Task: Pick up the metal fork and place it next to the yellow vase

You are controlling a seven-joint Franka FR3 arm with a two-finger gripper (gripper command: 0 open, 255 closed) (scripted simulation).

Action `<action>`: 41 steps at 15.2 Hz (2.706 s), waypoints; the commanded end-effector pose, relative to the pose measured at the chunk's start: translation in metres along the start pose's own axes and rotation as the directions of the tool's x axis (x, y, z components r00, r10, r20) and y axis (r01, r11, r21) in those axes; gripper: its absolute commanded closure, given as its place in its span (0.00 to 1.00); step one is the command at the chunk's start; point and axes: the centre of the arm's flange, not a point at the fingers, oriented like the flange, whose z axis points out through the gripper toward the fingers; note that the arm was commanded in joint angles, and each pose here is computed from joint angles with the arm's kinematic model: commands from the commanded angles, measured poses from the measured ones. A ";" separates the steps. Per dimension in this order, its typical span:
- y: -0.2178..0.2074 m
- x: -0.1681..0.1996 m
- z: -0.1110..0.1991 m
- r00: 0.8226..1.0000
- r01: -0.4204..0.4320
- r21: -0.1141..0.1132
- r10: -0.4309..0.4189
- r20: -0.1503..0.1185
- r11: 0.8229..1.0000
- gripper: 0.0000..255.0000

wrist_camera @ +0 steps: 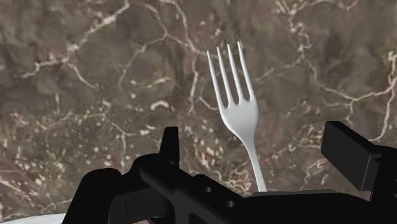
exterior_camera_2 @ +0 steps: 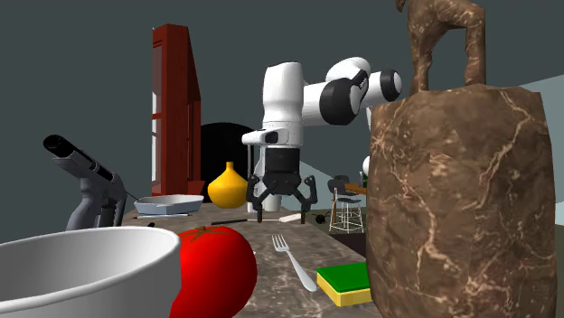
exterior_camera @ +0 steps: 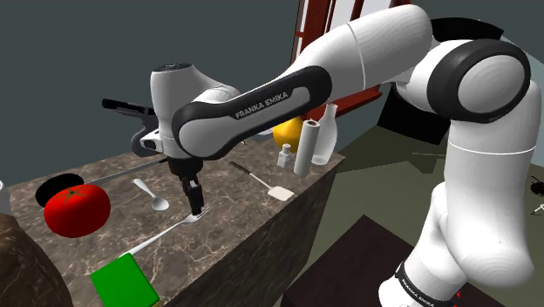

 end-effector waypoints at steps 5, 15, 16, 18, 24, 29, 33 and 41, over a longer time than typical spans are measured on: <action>-0.007 0.017 0.029 0.999 0.053 0.000 -0.053 0.001 0.999 0.00; -0.007 0.017 0.048 0.999 0.053 0.000 -0.053 0.001 0.999 0.00; -0.007 0.017 0.048 0.999 0.053 0.000 -0.053 0.001 0.999 0.00; -0.007 0.017 0.048 0.999 0.053 0.000 -0.053 0.001 0.999 1.00; -0.006 0.018 0.048 0.999 0.053 0.000 -0.053 0.001 0.999 1.00; -0.006 0.016 0.032 0.999 0.053 0.000 -0.053 0.001 0.999 1.00; -0.006 0.015 0.011 0.999 0.053 0.000 -0.053 0.001 0.999 1.00; -0.005 0.014 -0.031 0.999 0.053 0.000 -0.053 0.001 0.999 1.00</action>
